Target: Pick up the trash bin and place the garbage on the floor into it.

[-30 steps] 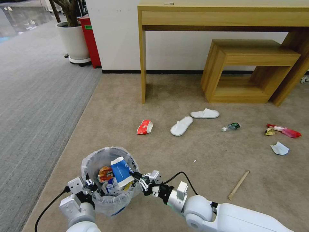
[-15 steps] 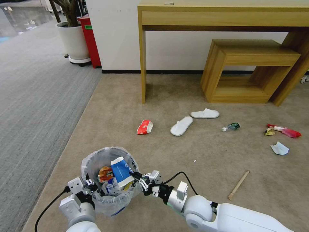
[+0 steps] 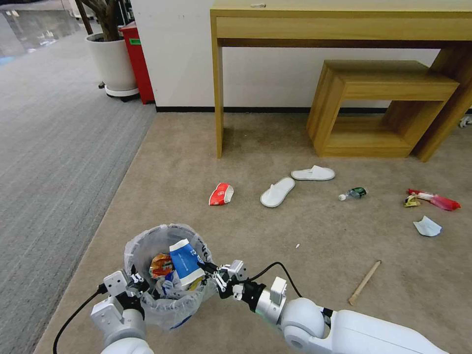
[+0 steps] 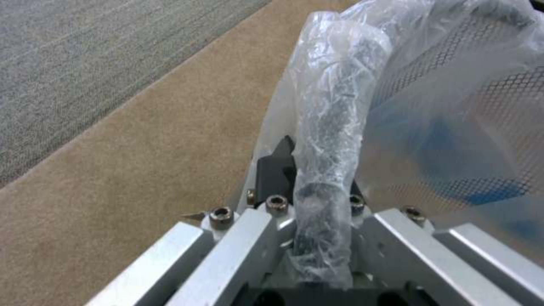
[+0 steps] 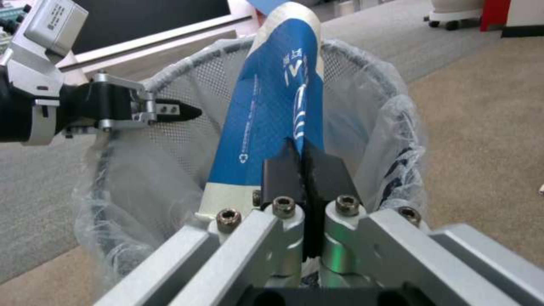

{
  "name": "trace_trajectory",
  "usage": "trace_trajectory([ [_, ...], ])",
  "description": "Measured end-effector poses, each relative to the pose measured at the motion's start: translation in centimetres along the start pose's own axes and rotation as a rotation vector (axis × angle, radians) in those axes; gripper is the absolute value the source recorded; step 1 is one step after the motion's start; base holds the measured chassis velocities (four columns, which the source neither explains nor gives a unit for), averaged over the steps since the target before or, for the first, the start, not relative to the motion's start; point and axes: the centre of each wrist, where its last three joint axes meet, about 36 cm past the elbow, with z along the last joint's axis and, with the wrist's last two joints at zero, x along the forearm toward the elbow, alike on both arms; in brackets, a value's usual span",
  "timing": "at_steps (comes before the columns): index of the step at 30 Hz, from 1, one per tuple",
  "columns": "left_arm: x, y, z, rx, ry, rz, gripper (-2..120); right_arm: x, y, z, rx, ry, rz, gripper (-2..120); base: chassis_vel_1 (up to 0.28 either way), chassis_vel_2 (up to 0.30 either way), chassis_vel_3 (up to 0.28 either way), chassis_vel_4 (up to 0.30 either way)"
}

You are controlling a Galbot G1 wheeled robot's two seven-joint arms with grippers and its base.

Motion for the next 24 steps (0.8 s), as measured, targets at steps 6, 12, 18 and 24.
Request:
trace_trajectory([
  [6, 0.00, 0.00, 0.00, 0.000, 0.000, 0.000, 1, 0.00, 0.00, 0.00, 0.000, 0.000, 0.000, 0, 0.000, 0.000, 0.000, 0.000],
  [12, 0.00, 0.00, 0.00, 0.000, 0.000, 0.000, 1, 0.00, 0.00, 0.00, 0.000, 0.000, 0.000, 0, 0.000, 0.000, 0.000, 0.000],
  [18, 0.00, 0.00, 0.00, 0.000, 0.000, 0.000, 1, 0.00, 0.00, 0.00, 0.000, 0.000, 0.000, 0, 0.000, 0.000, 0.000, 0.000],
  [24, 0.00, 0.00, 0.00, 0.000, 0.000, 0.000, 1, 0.00, 0.00, 0.00, 0.000, 0.000, 0.000, 0, 0.000, 0.000, 0.000, 0.000],
])
